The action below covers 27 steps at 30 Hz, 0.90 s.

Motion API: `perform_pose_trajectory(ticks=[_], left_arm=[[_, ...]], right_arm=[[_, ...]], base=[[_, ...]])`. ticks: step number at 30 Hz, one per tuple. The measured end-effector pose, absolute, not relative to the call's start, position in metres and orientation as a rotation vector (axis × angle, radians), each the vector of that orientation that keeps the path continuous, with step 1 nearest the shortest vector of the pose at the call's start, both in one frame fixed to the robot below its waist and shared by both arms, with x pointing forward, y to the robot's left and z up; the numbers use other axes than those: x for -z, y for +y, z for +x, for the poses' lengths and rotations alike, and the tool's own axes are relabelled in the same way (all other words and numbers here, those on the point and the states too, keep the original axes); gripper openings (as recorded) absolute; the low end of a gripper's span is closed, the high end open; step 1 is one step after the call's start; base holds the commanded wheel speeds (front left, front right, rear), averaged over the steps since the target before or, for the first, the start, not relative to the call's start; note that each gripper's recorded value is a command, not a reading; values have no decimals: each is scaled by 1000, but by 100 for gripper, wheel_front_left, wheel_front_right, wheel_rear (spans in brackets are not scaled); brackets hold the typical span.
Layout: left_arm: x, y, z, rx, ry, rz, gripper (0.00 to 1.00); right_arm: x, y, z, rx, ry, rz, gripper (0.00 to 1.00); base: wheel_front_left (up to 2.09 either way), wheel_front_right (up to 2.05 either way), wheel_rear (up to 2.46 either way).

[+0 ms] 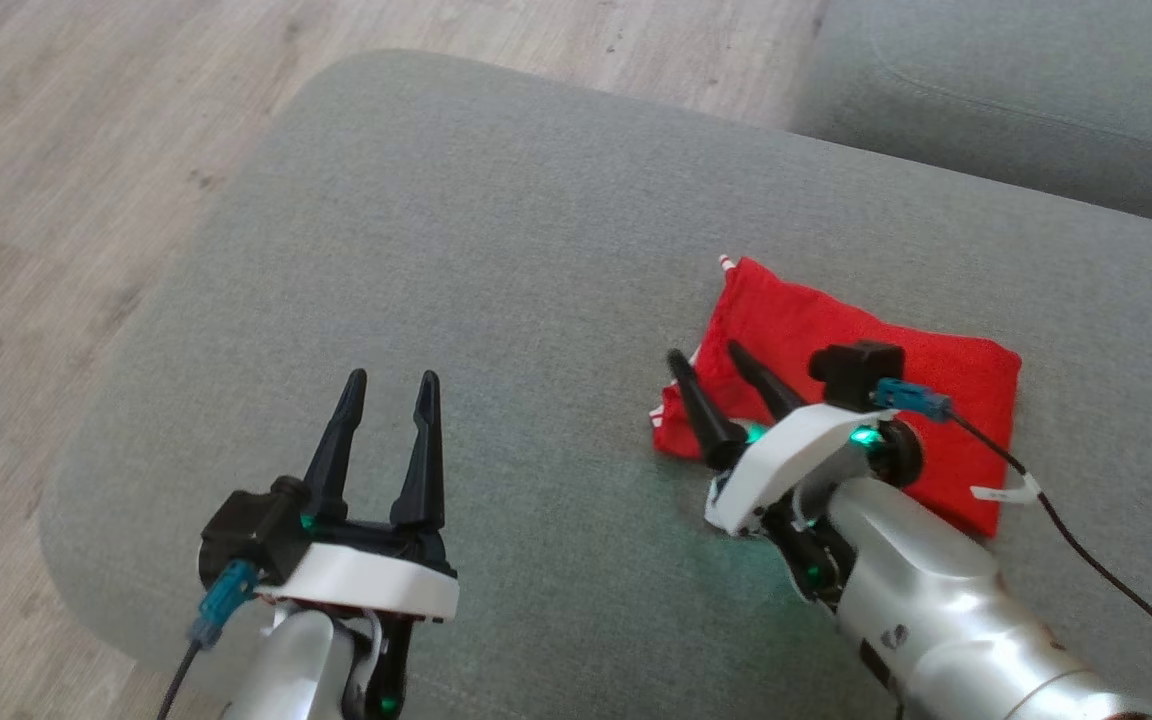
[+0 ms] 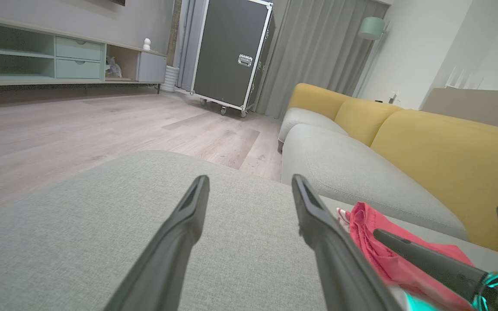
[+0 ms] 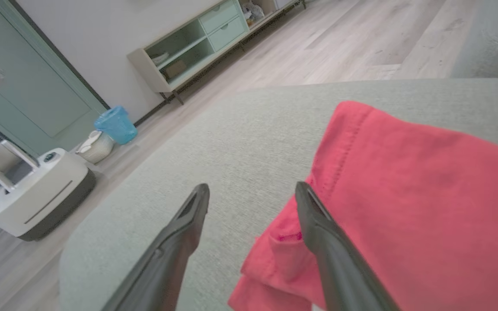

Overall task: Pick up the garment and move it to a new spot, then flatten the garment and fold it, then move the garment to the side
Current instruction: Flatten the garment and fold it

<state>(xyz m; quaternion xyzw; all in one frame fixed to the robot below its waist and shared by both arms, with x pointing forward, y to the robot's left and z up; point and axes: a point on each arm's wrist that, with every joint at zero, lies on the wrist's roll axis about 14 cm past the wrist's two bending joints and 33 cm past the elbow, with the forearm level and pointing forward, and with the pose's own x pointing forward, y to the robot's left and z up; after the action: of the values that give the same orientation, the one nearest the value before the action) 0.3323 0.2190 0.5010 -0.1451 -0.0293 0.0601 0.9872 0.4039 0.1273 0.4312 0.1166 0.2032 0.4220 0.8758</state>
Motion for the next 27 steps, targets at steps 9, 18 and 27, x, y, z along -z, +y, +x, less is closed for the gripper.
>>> perform_pose_trajectory(ticks=[9, 18, 27], left_arm=[[-510, 203, 346, -64, -82, -300, 100], [-526, 178, 359, 24, -126, -313, 100], [-526, 158, 362, 85, -122, -313, 100]], right_arm=[[-469, 113, 419, -830, 320, 327, 100], [-538, 18, 472, -578, -14, 164, 100], [-517, -98, 440, -284, -52, 61, 100]], base=[[0, 0, 0], [0, 0, 0], [0, 0, 0]])
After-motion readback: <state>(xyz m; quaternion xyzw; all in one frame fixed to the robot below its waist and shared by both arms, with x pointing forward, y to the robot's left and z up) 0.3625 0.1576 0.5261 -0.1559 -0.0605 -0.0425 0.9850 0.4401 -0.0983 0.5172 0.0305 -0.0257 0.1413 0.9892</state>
